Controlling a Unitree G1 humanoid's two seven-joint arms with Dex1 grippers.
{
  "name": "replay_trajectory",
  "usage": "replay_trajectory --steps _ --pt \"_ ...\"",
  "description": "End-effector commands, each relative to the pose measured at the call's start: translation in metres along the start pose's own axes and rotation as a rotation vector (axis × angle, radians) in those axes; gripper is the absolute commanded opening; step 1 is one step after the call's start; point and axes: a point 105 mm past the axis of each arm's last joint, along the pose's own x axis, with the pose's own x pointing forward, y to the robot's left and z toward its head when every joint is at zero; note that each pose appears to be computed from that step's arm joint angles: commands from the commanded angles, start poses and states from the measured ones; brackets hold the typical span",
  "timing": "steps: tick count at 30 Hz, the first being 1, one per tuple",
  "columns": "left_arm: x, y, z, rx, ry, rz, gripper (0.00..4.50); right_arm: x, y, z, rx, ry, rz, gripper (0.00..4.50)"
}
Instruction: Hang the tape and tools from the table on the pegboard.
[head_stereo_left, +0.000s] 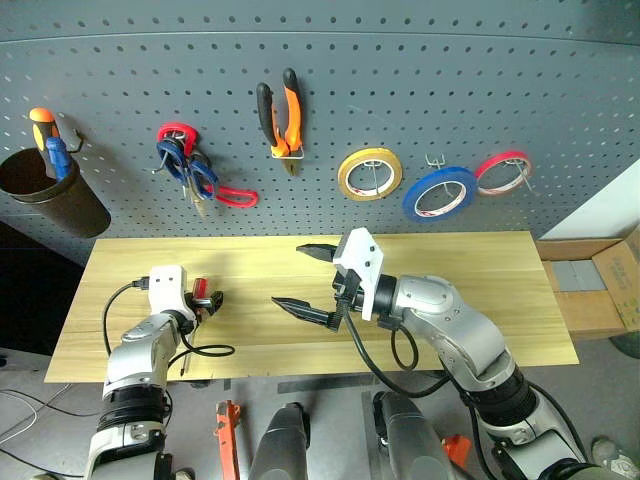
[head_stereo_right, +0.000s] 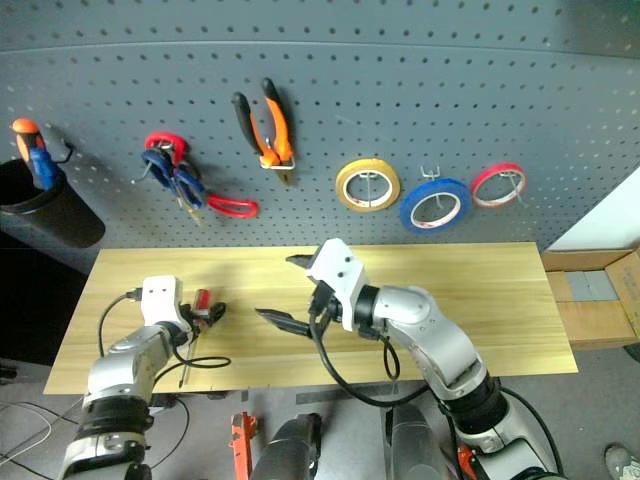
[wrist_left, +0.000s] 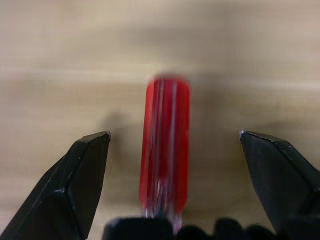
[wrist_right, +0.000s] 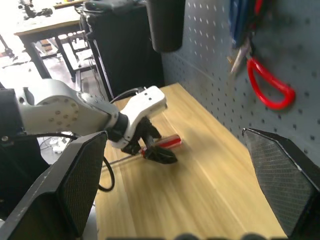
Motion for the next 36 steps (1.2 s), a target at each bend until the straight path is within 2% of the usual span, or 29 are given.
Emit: replay_trajectory --steps 1,9,10,16,20,23,29,33,36 --pt "-0.002 0.0 -0.004 0.014 0.021 -0.031 3.9 -0.003 0.001 0.014 -0.013 -0.055 -0.014 4.5" --pt "-0.002 -0.007 0.004 0.023 0.003 -0.039 1.1 -0.002 -0.008 0.014 -0.023 -0.061 -0.042 4.5" --pt "-0.002 -0.007 0.005 0.027 0.0 -0.037 0.87 -0.001 -0.009 0.014 -0.027 -0.062 -0.042 4.5" --pt "-0.006 -0.014 0.018 0.049 -0.081 -0.011 0.87 -0.002 -0.012 0.016 -0.039 -0.089 -0.036 4.5" --pt "-0.022 -0.031 0.037 0.218 -0.199 -0.002 0.87 -0.009 -0.012 0.026 -0.021 -0.146 -0.012 4.5" --pt "-0.05 -0.052 0.067 0.198 -0.401 0.003 0.87 -0.018 -0.011 0.041 0.098 -0.247 0.028 4.5" --pt "-0.125 -0.069 0.102 0.475 -0.712 0.173 0.87 -0.022 -0.021 0.058 0.184 -0.359 0.009 4.5" --pt "-0.162 -0.053 0.122 0.499 -0.844 0.363 0.87 -0.018 -0.036 0.081 0.169 -0.461 -0.04 4.5" --pt "-0.172 -0.033 0.166 0.486 -0.968 0.472 0.87 -0.012 -0.046 0.106 0.17 -0.549 -0.047 4.5"
